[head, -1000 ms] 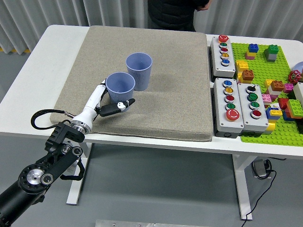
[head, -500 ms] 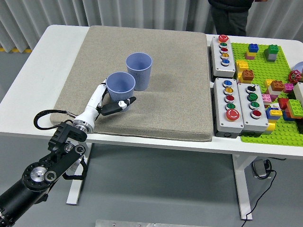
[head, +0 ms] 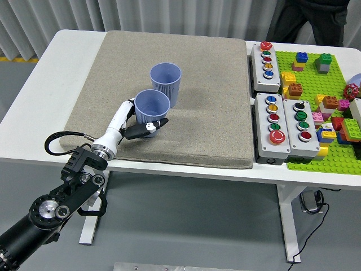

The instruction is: Pick cup pour cup place

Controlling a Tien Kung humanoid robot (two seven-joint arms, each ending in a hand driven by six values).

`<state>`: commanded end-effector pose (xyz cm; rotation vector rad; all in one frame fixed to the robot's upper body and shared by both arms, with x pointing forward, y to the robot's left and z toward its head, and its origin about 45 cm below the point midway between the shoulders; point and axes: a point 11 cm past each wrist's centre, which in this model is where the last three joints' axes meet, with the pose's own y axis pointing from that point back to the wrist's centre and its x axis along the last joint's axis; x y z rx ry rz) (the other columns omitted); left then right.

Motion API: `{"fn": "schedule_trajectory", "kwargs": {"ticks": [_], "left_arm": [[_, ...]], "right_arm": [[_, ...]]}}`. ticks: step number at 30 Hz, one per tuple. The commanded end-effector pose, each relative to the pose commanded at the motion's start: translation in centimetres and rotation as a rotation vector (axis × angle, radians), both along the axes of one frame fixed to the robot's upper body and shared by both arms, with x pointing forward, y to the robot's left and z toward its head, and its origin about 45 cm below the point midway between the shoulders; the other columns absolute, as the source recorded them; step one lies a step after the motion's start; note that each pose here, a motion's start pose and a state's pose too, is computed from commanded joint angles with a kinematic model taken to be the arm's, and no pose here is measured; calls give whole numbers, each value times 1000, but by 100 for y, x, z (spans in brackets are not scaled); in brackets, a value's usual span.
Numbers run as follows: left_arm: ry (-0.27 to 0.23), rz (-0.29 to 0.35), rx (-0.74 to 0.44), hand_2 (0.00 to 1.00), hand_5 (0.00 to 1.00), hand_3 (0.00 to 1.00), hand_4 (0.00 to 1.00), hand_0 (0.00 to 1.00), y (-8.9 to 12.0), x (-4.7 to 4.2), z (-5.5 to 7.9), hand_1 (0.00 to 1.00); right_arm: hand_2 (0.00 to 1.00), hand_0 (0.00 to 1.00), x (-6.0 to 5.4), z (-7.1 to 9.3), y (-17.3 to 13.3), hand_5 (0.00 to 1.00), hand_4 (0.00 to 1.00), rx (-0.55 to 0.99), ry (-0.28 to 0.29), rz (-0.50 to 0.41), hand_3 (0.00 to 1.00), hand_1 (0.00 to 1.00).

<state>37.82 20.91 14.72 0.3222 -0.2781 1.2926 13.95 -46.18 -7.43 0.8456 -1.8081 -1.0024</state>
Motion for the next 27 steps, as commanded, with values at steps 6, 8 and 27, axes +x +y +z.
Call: {"fn": "schedule_trajectory", "kwargs": {"ticks": [6,8,27], "left_arm": [[-8,13,0,470,336,478,911,591,36,-3,3,466],[-20,18,13,470,336,478,911,591,60,4,37,466],[-126,-33,436,460,311,467,895,552,555,281,655,443]], "right_arm": [[596,698,-6,-1,-1,256,2,0,1,0,593,633],[596,698,-9,-2,-1,256,2,0,2,0,593,633],[596,698,7,22,-46,258,2,-8,-8,-7,592,633]]}}
